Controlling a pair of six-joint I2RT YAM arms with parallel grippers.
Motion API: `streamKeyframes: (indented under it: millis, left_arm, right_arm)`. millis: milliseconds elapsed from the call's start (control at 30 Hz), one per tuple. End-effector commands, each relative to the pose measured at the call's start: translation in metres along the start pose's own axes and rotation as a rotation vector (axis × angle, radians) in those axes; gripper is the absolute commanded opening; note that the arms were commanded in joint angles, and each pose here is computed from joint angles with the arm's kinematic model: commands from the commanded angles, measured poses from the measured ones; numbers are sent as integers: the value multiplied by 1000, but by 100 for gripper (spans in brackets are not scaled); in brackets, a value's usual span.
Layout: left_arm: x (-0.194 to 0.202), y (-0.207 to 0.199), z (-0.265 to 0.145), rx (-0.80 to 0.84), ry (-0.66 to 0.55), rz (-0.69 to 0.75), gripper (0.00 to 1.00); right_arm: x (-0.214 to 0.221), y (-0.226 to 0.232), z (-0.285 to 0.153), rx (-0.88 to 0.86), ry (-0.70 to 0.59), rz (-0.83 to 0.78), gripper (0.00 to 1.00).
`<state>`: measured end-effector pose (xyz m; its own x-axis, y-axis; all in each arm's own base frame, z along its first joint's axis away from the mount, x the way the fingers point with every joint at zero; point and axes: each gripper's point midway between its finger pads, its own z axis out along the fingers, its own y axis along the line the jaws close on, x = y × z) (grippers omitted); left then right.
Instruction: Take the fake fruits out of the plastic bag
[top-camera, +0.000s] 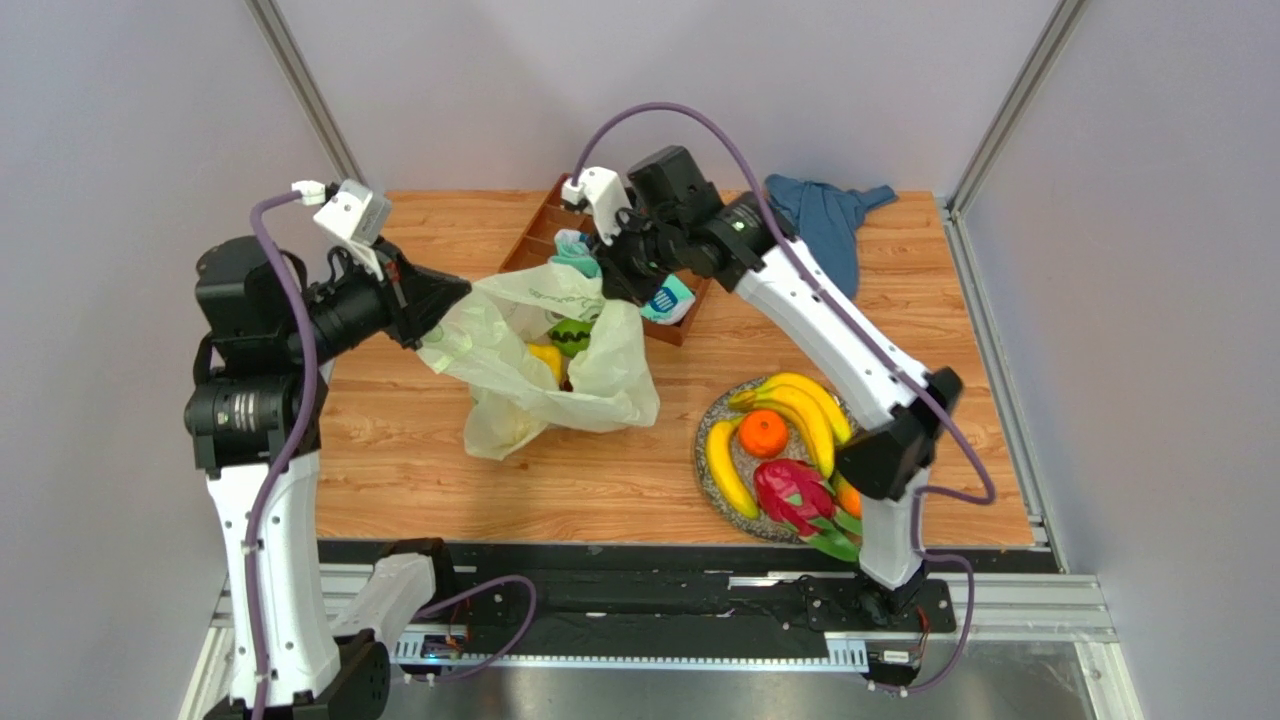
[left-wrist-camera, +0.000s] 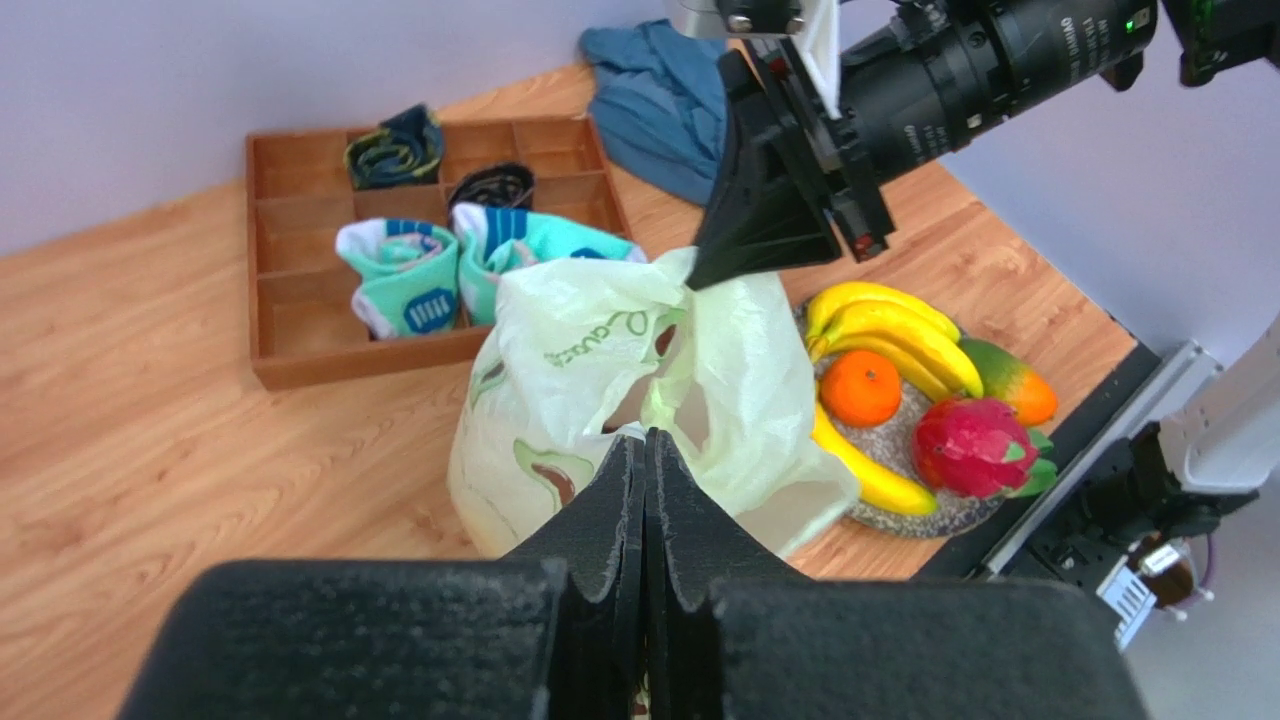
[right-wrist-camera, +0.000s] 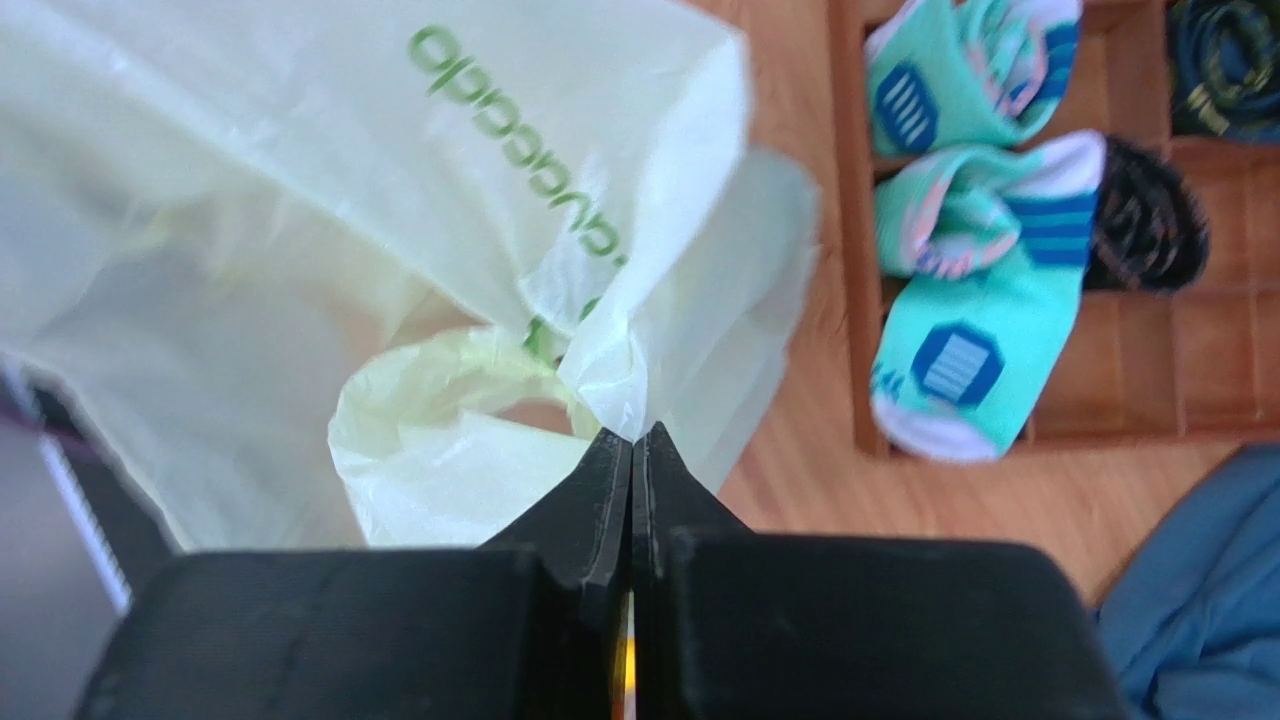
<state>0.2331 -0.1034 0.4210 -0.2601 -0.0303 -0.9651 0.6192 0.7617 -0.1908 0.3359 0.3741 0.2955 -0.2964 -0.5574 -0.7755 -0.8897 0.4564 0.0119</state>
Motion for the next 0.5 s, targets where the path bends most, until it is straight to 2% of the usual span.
streamKeyframes:
  millis: [0, 33, 67, 133, 167, 200, 233, 267, 300, 333, 367, 467]
  left_arm:
    - [14, -33, -14, 131, 15, 26, 0]
    - [26, -40, -17, 151, 31, -1, 0]
    - [39, -44, -18, 167, 60, -60, 0]
    - [84, -50, -18, 199, 140, -205, 0]
    - [113, -50, -14, 204, 201, -319, 0]
    - [129, -54, -18, 201, 236, -371, 0]
    - [141, -53, -18, 186, 263, -406, 0]
    - [162, -48, -16, 158, 306, -468, 0]
    - [169, -42, -16, 111, 309, -468, 0]
    - [174, -39, -14, 98, 310, -479, 0]
    - [179, -36, -11, 87, 316, -510, 0]
    - [162, -25, 0, 69, 247, -492, 0]
  right_arm:
    - [44, 39, -41, -96, 77, -31, 0]
    - [91, 46, -37, -114, 190, 3, 0]
    - [111, 47, -36, -112, 229, 13, 0]
    - [164, 46, -38, -76, 343, 38, 6]
    - [174, 40, -39, -53, 355, 41, 11]
    - [186, 33, -40, -14, 385, 41, 34]
    - [190, 27, -42, 11, 386, 49, 46]
    - [185, 22, -43, 31, 374, 49, 53]
    - [176, 20, -45, 34, 349, 48, 59]
    - [163, 21, -46, 23, 315, 44, 61]
    - [130, 22, -53, 17, 230, 25, 62]
    - [69, 44, -65, -77, 65, -49, 63]
